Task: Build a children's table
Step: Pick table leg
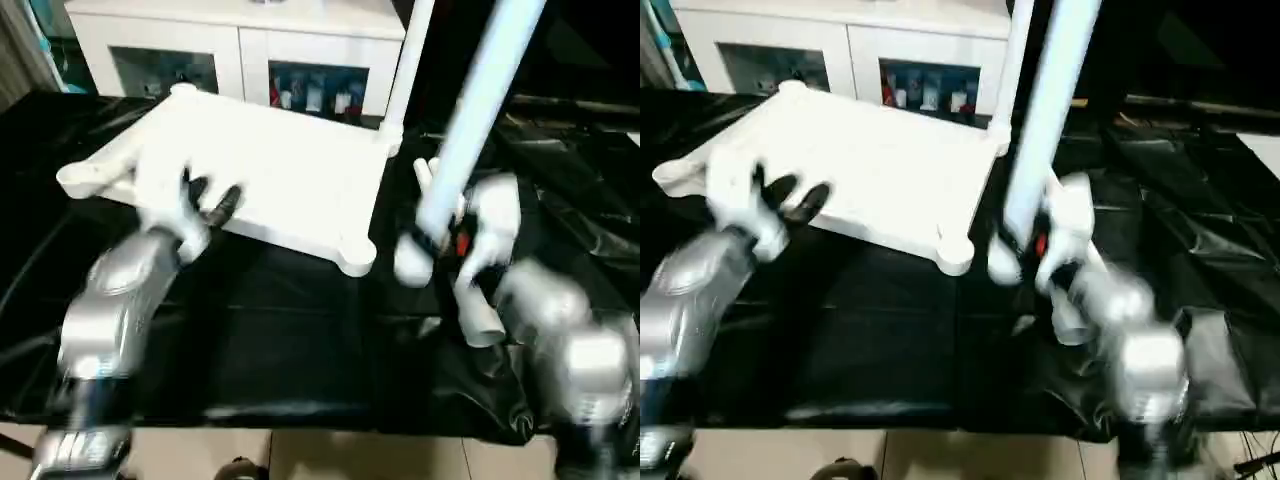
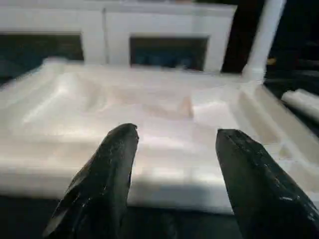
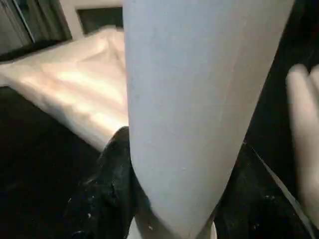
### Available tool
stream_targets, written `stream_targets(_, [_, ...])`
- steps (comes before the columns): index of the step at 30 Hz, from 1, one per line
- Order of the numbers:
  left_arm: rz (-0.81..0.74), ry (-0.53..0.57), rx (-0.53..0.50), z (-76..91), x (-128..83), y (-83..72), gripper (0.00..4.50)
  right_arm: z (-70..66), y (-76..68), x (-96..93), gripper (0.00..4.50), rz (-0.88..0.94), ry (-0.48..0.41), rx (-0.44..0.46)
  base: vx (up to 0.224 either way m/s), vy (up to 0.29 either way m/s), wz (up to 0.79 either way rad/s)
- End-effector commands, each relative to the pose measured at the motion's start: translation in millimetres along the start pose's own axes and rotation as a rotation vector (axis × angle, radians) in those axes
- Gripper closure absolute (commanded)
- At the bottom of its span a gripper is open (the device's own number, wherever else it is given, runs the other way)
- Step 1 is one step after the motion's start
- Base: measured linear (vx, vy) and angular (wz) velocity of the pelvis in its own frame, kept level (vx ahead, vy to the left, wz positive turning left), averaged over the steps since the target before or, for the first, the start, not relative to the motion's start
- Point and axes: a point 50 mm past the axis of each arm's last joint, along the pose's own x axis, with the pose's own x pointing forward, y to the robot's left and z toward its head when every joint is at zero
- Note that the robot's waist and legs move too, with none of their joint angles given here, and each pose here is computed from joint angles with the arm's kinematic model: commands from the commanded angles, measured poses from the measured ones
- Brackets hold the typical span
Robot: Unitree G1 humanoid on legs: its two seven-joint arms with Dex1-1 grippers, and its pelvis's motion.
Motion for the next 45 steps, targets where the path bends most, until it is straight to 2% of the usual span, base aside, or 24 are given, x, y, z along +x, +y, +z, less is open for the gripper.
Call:
stream_targets(1, [-0.013, -0.041, -0.012, 5.1, 1.5, -7.7, 1.63, 9.7, -3.6, -0.7, 2.67, -0.025, -0.045, -0.037, 0.0, 0.0, 0.0])
stream_targets(2, [-0.029, -0.052, -0.028, 3.7, 2.8, -13.1, 1.63, 7.0, -3.3, 0.5, 2.67, -0.037, -0.046, -0.051, 0.0, 0.0, 0.0])
stream_targets(4, [-0.189, -0.036, -0.032, 1.9, 12.0, -31.9, 1.63, 7.9, -4.9, 4.8, 2.67, -0.059, -0.069, -0.048, 0.0, 0.0, 0.0])
stream_targets(5, [-0.239, -0.042, -0.039, 3.1, 14.5, -35.3, 1.63, 9.5, -5.7, 5.5, 2.67, -0.062, -0.078, -0.047, 0.0, 0.0, 0.0])
stream_targets(6, [-0.341, -0.062, -0.053, 6.4, 19.2, -41.9, 1.36, 13.1, -7.4, 7.0, 2.67, -0.066, -0.098, -0.045, 0.0, 0.0, 0.0])
stream_targets(7, [-0.411, -0.044, 0.021, 6.7, 27.2, -43.3, 1.29, 16.5, -8.9, 7.8, 2.67, -0.072, -0.108, -0.044, 0.0, 0.0, 0.0])
stream_targets(9, [-0.472, 0.057, 0.194, 2.4, 40.0, -38.5, 1.29, 20.1, -10.5, 8.4, 2.67, -0.061, -0.109, -0.061, 0.0, 0.0, 0.0])
stream_targets(10, [-0.478, 0.068, 0.21, 2.0, 41.2, -37.7, 1.26, 20.4, -10.6, 8.4, 2.67, -0.059, -0.109, -0.063, 0.0, 0.0, 0.0])
stream_targets(12, [-0.503, 0.088, 0.293, 3.6, 48.2, -33.9, 0.88, 21.6, -11.0, 7.4, 2.67, -0.052, -0.109, -0.071, 0.0, 0.0, 0.0])
stream_targets(14, [-0.538, 0.111, 0.339, 8.1, 60.2, -29.4, 0.91, 21.8, -12.4, 3.9, 2.67, -0.041, -0.102, -0.084, 0.0, 0.0, 0.0])
stream_targets(15, [-0.573, 0.158, 0.386, 9.1, 68.4, -26.7, 0.78, 21.6, -14.3, 0.6, 2.67, -0.032, -0.096, -0.099, 0.0, 0.0, 0.0])
stream_targets(16, [-0.583, 0.169, 0.39, 9.1, 69.4, -26.6, 0.59, 21.5, -14.6, 0.0, 2.67, -0.029, -0.095, -0.101, 0.0, 0.0, 0.0])
stream_targets(17, [-0.619, 0.192, 0.396, 8.6, 71.0, -27.0, 0.59, 21.2, -15.1, -1.5, 2.67, -0.023, -0.09, -0.107, 0.0, 0.0, 0.0])
stream_targets(18, [-0.713, 0.261, 0.42, 5.5, 72.7, -28.6, 0.46, 20.8, -16.4, -6.1, 2.67, -0.002, -0.077, -0.121, 0.0, 0.0, 0.0])
stream_targets(21, [-0.806, 0.328, 0.462, 5.8, 76.8, -28.7, 0.21, 21.2, -17.7, -11.9, 2.67, 0.027, -0.06, -0.134, 0.0, 0.0, 0.0])
stream_targets(24, [-0.827, 0.345, 0.467, 9.5, 80.6, -30.0, 0.03, 22.3, -19.3, -15.8, 2.67, 0.037, -0.05, -0.139, 0.0, 0.0, 0.0])
stream_targets(28, [-0.876, 0.416, 0.537, 11.4, 85.3, -29.8, 0.03, 25.5, -22.4, -25.8, 2.67, 0.049, -0.027, -0.161, 0.0, 0.0, 0.0])
stream_targets(33, [-0.821, 0.411, 0.592, 16.4, 92.4, -30.7, 0.03, 28.9, -25.6, -36.3, 2.67, 0.035, -0.01, -0.173, 0.0, 0.0, 0.0])
stream_targets(39, [-0.783, 0.42, 0.656, 13.0, 95.4, -33.6, 0.03, 31.7, -25.7, -48.7, 2.67, 0.012, 0.0, -0.188, 0.0, 0.0, 0.0])
stream_targets(40, [-0.782, 0.423, 0.664, 12.0, 95.5, -34.0, 0.19, 31.9, -25.3, -50.1, 2.67, 0.01, 0.001, -0.189, 0.0, 0.0, 0.0])
stream_targets(42, [-0.788, 0.445, 0.674, 7.1, 94.9, -35.7, 0.19, 32.1, -23.0, -54.9, 2.67, 0.007, 0.006, -0.192, 0.0, 0.0, 0.0])
stream_targets(43, [-0.789, 0.449, 0.676, 5.8, 94.8, -36.4, 0.48, 32.4, -22.3, -56.4, 2.67, 0.007, 0.007, -0.192, 0.0, 0.0, 0.0])
stream_targets(45, [-0.794, 0.456, 0.677, 3.1, 94.6, -38.1, 0.55, 32.8, -21.4, -59.1, 2.67, 0.004, 0.009, -0.191, 0.0, 0.0, 0.0])
